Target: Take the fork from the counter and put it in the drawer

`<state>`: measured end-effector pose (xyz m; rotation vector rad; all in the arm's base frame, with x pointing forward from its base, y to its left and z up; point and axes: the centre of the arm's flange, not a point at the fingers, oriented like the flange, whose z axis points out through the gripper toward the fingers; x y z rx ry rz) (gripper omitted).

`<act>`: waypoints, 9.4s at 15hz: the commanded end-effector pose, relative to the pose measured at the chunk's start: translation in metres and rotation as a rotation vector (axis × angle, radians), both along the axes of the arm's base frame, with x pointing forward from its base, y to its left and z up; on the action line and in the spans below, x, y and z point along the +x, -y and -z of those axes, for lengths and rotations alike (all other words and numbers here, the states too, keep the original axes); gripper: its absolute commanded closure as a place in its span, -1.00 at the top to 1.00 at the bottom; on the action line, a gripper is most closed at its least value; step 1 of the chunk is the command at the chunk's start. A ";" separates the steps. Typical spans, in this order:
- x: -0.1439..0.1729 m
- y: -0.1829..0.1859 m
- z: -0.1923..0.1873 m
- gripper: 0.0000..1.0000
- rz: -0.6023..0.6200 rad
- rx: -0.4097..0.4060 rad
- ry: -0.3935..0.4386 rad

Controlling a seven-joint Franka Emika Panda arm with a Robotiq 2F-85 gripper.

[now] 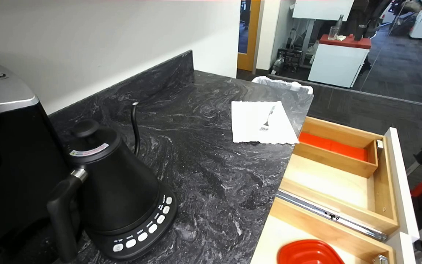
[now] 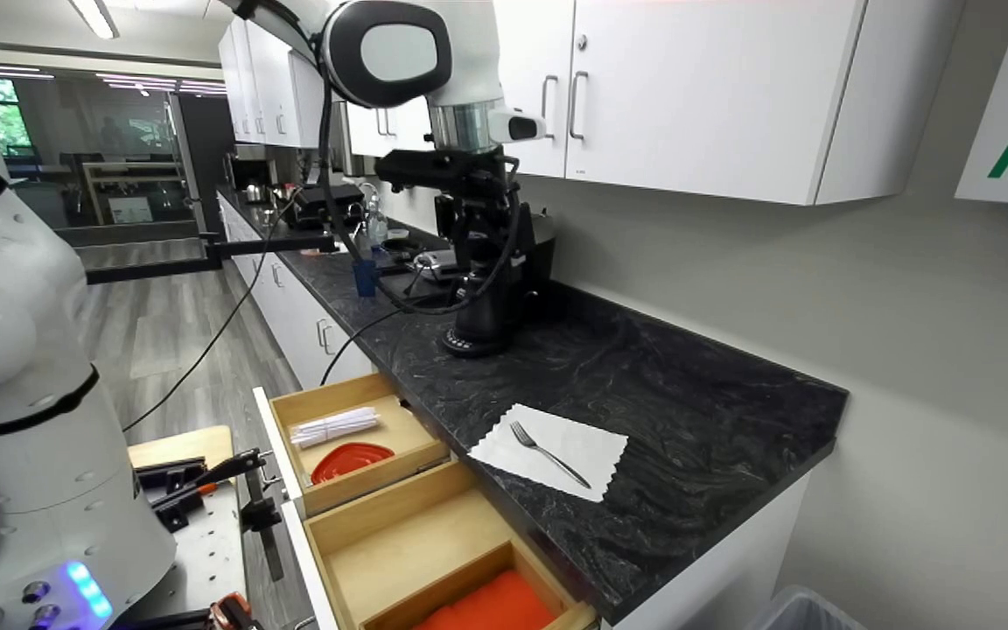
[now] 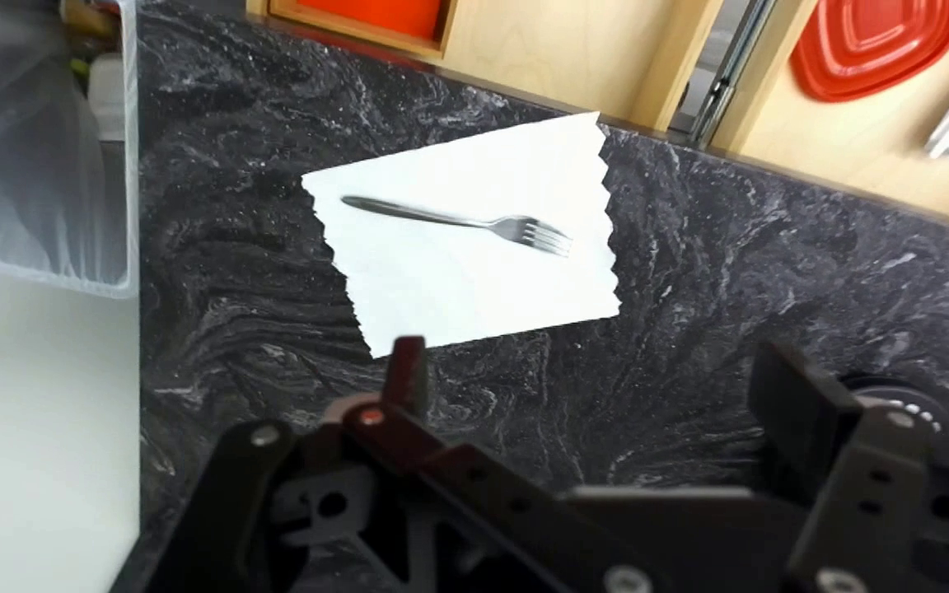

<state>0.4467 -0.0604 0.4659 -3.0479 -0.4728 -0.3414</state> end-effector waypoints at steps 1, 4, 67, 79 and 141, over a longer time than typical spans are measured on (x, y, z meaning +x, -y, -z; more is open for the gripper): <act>-0.055 0.046 -0.060 1.00 -0.189 0.057 -0.036; -0.108 0.081 -0.093 1.00 -0.348 0.089 -0.116; 0.122 -0.052 0.263 1.00 -1.344 -0.365 0.059; 0.144 -0.013 0.249 1.00 -1.220 -0.377 -0.155; 0.209 -0.028 0.351 0.36 -1.289 -0.208 -0.229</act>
